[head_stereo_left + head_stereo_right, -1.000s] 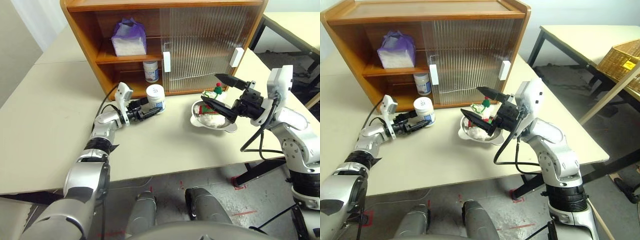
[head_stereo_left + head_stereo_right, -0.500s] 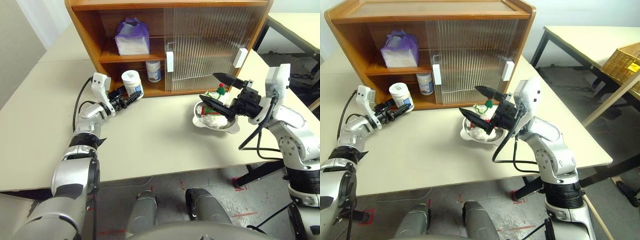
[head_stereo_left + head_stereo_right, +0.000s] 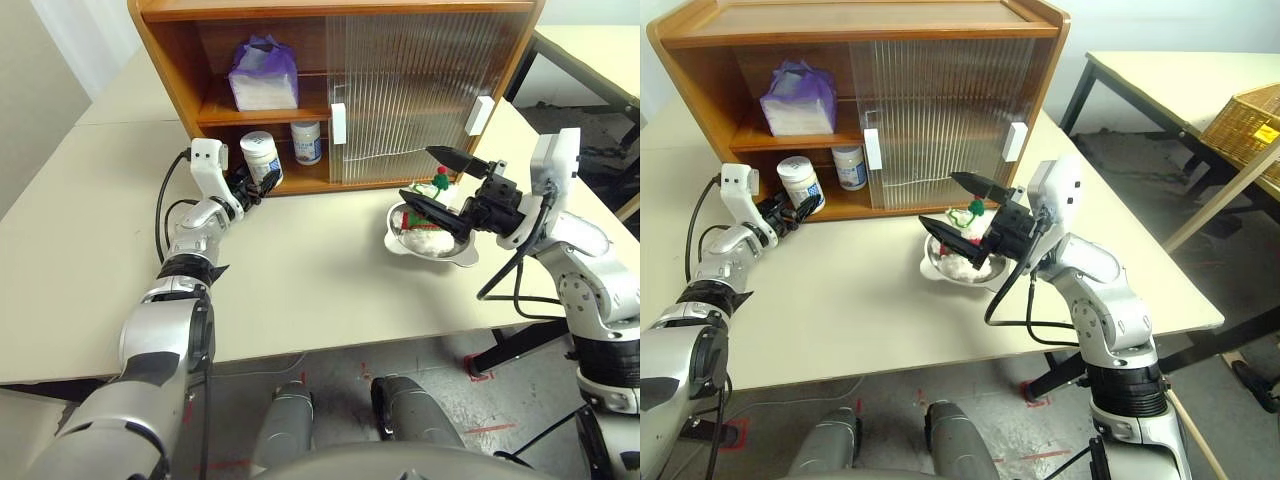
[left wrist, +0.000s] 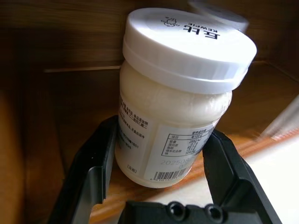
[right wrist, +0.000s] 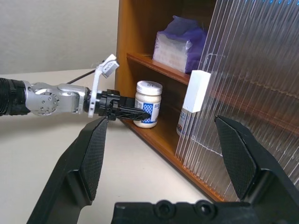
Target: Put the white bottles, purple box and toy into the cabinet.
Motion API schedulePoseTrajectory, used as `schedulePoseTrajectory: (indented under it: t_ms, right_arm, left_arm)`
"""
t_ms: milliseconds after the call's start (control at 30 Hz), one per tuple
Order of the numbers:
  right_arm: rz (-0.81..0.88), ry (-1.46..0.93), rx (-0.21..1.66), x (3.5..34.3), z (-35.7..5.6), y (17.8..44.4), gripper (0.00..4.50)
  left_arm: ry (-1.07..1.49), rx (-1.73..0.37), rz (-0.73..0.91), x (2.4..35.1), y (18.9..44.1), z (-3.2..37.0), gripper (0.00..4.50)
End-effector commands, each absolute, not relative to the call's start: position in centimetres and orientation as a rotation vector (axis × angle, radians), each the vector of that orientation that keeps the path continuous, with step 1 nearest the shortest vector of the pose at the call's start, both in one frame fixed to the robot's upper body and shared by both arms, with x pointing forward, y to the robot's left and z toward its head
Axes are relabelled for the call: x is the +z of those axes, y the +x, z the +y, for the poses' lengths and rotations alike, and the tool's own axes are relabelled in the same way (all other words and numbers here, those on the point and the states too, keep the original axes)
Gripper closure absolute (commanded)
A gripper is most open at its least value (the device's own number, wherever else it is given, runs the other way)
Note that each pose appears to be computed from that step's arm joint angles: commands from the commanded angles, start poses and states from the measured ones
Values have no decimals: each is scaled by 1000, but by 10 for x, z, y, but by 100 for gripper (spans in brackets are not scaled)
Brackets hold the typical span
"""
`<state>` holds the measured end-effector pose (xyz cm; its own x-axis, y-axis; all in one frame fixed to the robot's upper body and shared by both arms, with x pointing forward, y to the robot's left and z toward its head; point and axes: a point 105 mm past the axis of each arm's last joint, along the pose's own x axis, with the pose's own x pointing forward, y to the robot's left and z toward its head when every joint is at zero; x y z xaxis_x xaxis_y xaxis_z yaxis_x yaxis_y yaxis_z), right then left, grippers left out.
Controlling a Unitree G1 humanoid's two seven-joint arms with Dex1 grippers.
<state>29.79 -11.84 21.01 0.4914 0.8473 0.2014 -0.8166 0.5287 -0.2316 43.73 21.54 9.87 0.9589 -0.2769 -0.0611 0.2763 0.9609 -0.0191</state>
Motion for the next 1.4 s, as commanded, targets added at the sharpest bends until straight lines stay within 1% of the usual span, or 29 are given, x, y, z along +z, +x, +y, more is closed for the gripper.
schedulePoseTrajectory:
  t_ms: [33, 233, 567, 1033, 1067, 1200, 1400]
  right_arm:
    - [-313, -125, 1012, 211, -119, 295, 0]
    - [-314, -124, 1012, 211, -118, 295, 0]
    - [-311, -125, 1003, 211, -120, 294, 0]
    - [-307, -129, 995, 211, -122, 293, 0]
    - [-307, -129, 994, 211, -122, 293, 0]
    - [-307, -129, 992, 211, -122, 292, 0]
    - [-308, -128, 995, 212, -121, 293, 0]
  left_arm:
    - [-12, -222, 59, 102, 444, 213, 144]
    - [-24, -141, 71, 103, 451, 206, 144]
    - [-38, 12, 87, 106, 458, 211, 144]
    - [-19, 19, 117, 106, 462, 200, 144]
    - [-8, 20, 122, 106, 462, 200, 136]
    - [13, 29, 135, 104, 462, 201, 5]
    - [46, 47, 143, 101, 461, 205, 2]
